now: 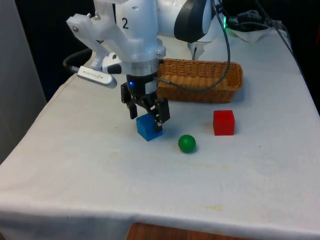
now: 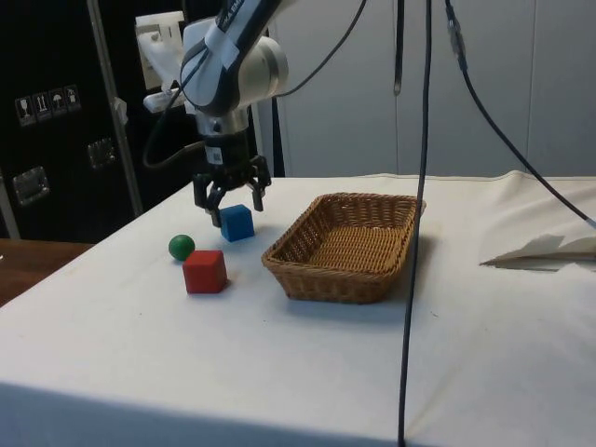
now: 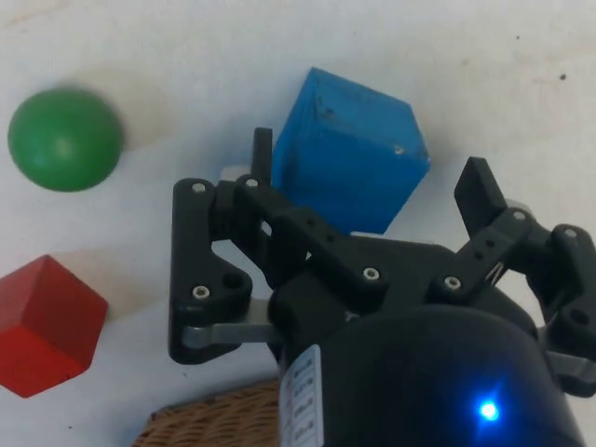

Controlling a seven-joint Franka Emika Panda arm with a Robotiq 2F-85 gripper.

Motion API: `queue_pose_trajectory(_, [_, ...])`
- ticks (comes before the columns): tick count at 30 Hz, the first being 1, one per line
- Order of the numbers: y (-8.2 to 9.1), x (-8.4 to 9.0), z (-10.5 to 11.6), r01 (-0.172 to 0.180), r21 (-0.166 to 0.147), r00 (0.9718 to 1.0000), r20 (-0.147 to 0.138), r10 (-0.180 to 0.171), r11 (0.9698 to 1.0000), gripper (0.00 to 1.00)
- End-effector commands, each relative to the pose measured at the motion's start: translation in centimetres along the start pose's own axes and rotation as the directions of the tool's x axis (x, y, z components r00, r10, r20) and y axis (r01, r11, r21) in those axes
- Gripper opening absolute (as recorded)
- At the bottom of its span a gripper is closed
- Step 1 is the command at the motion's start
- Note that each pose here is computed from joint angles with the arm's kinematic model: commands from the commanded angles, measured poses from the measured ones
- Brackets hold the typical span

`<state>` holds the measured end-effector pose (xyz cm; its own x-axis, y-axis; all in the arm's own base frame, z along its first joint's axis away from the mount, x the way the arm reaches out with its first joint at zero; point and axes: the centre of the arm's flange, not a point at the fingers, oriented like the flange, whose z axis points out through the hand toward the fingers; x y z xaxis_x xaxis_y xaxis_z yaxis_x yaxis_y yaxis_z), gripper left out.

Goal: Place all non-red objects into the basket.

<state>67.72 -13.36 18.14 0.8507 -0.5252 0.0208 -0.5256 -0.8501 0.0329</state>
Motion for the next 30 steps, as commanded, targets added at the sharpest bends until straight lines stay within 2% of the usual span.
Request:
queue_pose_trajectory(1, [-0.1, 0.2, 0.1, -0.004, 0.013, 1.0, -0.002, 0.004, 0.9999, 1.0])
queue_pose_trajectory(3, [-0.1, 0.2, 0.2, -0.006, 0.014, 1.0, -0.001, 0.006, 0.9999, 1.0])
queue_pose_trajectory(4, [-0.1, 0.1, 0.2, -0.003, 0.003, 1.0, 0.0, 0.003, 1.0, 1.0])
queue_pose_trajectory(5, [-0.1, 0.2, 0.2, -0.007, 0.014, 1.0, -0.002, 0.007, 0.9999, 1.0])
queue_pose_trajectory(7, [0.1, 0.3, 0.2, -0.008, 0.011, 1.0, -0.002, 0.009, 0.9999, 0.98])
queue_pose_trajectory(9, [0.1, 0.2, 0.2, -0.009, 0.011, 1.0, -0.001, 0.009, 0.9999, 0.81])
queue_pose_trajectory(14, [0.1, 0.2, 0.2, -0.008, 0.003, 1.0, 0.0, 0.008, 1.0, 0.24])
queue_pose_trajectory(15, [0.1, 0.3, 0.2, -0.01, 0.01, 0.9999, -0.002, 0.01, 0.9999, 0.24])
queue_pose_trajectory(16, [0.1, 0.3, 0.2, -0.011, 0.01, 0.9999, -0.002, 0.011, 0.9999, 0.04])
queue_pose_trajectory(24, [0.1, 0.2, 0.1, -0.009, 0.003, 1.0, -0.002, 0.009, 1.0, 0.04])
queue_pose_trajectory(25, [0.1, 0.2, 0.2, -0.011, 0.01, 0.9999, -0.001, 0.011, 0.9999, 0.04])
queue_pose_trajectory(30, [0.5, 0.5, -2.0, -0.01, 0.008, 0.9999, -0.005, 0.011, 0.9999, 0.04])
